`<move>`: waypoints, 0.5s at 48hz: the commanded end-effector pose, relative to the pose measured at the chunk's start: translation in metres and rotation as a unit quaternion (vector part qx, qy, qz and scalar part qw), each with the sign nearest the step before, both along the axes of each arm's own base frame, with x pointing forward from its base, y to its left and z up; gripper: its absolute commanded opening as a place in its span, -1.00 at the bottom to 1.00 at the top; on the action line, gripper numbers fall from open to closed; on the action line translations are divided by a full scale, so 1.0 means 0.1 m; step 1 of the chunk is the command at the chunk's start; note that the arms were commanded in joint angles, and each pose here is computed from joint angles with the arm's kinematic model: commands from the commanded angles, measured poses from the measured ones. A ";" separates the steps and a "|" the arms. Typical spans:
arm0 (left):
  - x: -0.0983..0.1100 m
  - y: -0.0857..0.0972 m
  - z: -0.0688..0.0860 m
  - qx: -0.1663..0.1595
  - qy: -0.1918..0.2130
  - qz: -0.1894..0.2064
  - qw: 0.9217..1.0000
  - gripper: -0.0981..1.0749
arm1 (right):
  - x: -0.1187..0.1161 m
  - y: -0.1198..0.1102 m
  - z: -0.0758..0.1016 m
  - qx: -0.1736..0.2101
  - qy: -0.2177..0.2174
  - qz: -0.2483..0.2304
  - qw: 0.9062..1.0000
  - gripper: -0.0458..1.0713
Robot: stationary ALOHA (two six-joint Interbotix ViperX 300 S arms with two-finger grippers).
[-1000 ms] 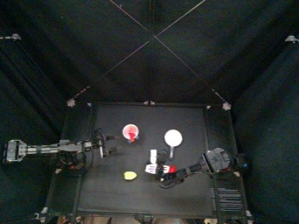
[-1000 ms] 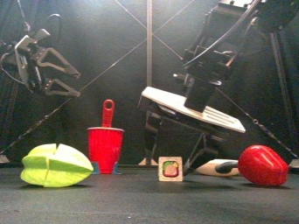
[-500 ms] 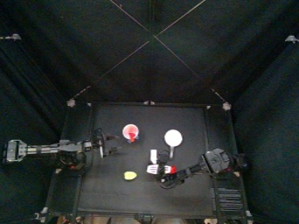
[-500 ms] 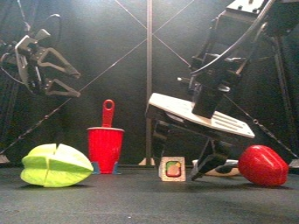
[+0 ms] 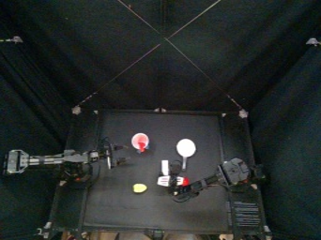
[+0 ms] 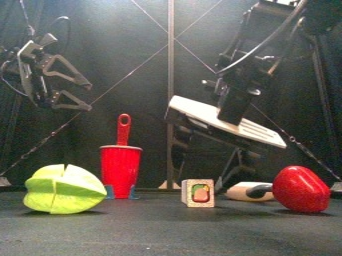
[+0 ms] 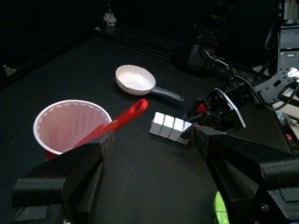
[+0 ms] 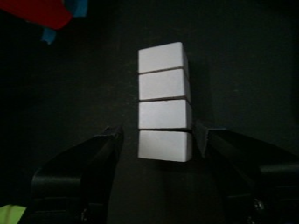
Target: Place sushi roll in center
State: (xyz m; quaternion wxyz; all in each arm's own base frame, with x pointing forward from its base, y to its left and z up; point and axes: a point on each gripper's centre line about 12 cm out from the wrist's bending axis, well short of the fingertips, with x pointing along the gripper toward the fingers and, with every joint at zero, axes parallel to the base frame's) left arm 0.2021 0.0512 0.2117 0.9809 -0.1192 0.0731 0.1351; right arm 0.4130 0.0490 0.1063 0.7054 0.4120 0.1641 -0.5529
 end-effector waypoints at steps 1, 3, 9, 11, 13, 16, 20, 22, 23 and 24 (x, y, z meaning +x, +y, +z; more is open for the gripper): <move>0.02 0.02 0.06 0.002 -0.008 0.003 1.000 0.94 | 0.02 -0.02 0.32 -0.004 -0.034 0.004 0.999 0.79; 0.03 0.01 0.06 0.002 -0.008 0.002 1.000 0.94 | 0.01 -0.02 0.35 -0.010 -0.036 0.006 0.999 0.79; 0.03 0.01 0.06 0.002 -0.008 0.002 1.000 0.94 | -0.03 -0.04 0.37 -0.019 -0.033 0.007 0.999 0.79; 0.03 0.01 0.06 0.002 -0.008 0.002 1.000 0.94 | -0.04 -0.05 0.38 -0.020 -0.033 0.007 0.999 0.79; 0.03 0.01 0.06 0.002 -0.008 0.002 1.000 0.94 | -0.06 -0.06 0.38 -0.021 -0.032 0.007 0.999 0.79; 0.03 0.01 0.05 0.002 -0.007 0.002 1.000 0.94 | -0.09 -0.08 0.40 -0.023 -0.032 0.007 0.999 0.79; 0.03 0.01 0.06 0.002 -0.008 0.002 1.000 0.94 | -0.13 -0.10 0.47 -0.030 -0.038 0.016 0.999 0.79; 0.03 0.01 0.06 0.002 -0.008 0.002 1.000 0.94 | -0.16 -0.12 0.52 -0.038 -0.042 0.023 0.998 0.79; 0.03 0.01 0.06 0.002 -0.008 0.002 1.000 0.94 | -0.17 -0.14 0.54 -0.043 -0.044 0.027 0.998 0.79; 0.03 0.01 0.05 0.002 -0.007 0.002 1.000 0.94 | -0.18 -0.14 0.56 -0.047 -0.047 0.032 0.997 0.79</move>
